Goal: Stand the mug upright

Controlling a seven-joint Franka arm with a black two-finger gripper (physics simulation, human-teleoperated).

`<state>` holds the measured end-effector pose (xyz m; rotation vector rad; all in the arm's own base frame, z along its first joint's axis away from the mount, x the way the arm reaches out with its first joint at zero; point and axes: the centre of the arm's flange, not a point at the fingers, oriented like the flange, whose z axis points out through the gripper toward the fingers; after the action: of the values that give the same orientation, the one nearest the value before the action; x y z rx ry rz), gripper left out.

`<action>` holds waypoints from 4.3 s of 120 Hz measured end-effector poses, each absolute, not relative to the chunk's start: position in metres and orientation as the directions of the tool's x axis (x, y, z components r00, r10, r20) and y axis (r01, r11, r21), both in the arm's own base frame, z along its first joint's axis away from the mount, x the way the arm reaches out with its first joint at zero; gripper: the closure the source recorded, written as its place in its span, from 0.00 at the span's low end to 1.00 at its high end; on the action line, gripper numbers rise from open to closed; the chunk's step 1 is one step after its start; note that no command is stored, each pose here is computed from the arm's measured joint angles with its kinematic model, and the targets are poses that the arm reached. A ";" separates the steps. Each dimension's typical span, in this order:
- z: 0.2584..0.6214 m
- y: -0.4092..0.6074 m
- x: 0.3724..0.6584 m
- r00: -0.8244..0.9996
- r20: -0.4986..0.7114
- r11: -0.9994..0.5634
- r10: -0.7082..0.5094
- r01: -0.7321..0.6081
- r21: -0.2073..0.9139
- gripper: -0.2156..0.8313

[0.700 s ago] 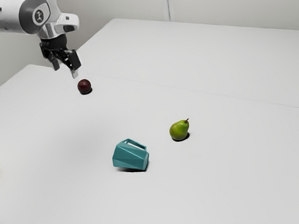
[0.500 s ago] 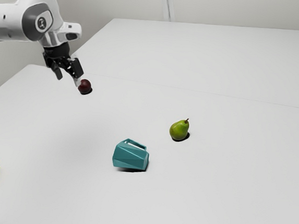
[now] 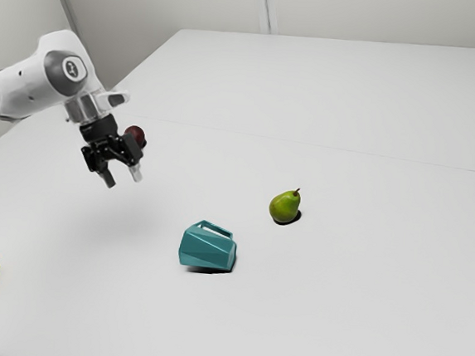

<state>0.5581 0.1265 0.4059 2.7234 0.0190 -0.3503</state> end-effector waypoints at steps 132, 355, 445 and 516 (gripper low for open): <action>0.287 0.045 0.524 0.922 -0.384 -0.693 0.049 0.308 0.652 0.21; 0.350 0.013 0.558 0.986 -0.165 -0.856 0.041 0.119 0.503 0.96; 0.384 -0.003 0.579 0.989 0.044 -0.983 -0.143 -0.147 0.110 0.96; 0.369 -0.007 0.578 0.986 0.053 -0.987 -0.159 -0.159 -0.007 0.96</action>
<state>0.5778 -0.0074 0.3688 3.1327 -0.2514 0.0844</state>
